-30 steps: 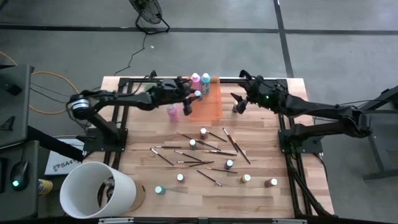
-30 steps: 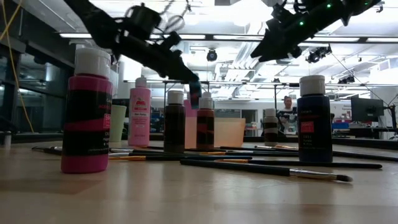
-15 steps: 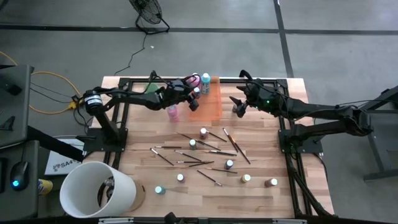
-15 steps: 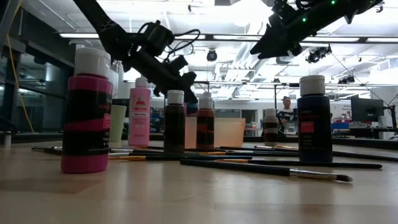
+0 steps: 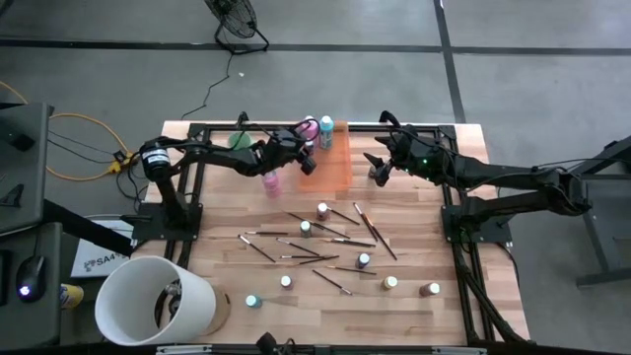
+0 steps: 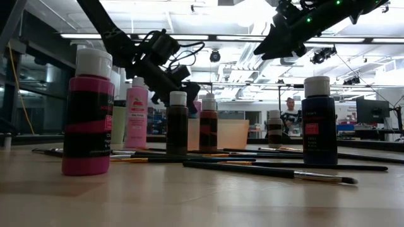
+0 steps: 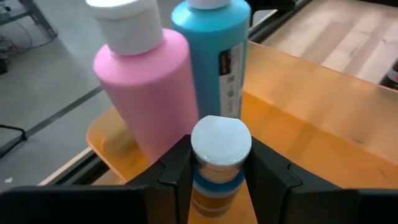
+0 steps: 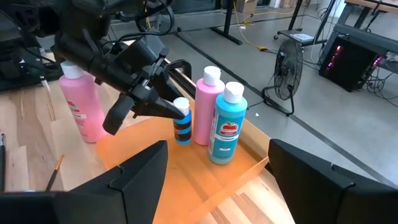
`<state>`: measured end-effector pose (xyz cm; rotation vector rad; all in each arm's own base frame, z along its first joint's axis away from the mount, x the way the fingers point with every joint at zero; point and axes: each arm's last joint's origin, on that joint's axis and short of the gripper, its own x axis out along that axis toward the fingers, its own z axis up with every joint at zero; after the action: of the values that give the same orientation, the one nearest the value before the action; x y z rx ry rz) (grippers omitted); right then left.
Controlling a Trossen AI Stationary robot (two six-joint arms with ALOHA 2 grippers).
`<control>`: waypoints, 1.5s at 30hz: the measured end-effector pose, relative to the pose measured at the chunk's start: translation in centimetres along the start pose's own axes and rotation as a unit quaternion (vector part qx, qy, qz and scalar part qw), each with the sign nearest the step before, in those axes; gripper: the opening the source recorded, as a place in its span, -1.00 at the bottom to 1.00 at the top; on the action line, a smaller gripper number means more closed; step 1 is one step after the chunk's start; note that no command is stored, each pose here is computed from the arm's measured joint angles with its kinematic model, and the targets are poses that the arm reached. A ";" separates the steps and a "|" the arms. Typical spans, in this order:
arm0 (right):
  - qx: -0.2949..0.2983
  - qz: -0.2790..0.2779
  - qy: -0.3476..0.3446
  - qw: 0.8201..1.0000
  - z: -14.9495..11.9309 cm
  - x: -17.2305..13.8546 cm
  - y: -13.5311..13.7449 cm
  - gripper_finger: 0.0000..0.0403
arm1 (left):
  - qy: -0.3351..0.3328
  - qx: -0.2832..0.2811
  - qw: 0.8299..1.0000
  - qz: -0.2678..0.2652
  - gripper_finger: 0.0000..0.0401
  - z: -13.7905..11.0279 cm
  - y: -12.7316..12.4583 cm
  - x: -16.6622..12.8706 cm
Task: Pick & Place Paint Supplies
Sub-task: Put the blue paint bottle into the orange bin
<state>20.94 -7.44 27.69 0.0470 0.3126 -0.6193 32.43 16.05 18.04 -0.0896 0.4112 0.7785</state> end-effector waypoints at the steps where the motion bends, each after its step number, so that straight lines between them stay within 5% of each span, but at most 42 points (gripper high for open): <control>1: 0.000 0.000 0.000 1.000 0.0 0.0 0.0 0.36 | 0.000 -0.001 1.000 0.002 -0.44 0.0 0.0 0.0; 45: -0.002 -0.001 0.012 1.000 -0.2 0.0 0.0 0.36 | 0.017 -0.005 1.000 0.005 -0.43 -0.8 0.8 0.7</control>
<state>20.88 -7.42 27.45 0.0514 0.3372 -0.6196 32.10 16.93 17.08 -0.1097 0.4416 0.7899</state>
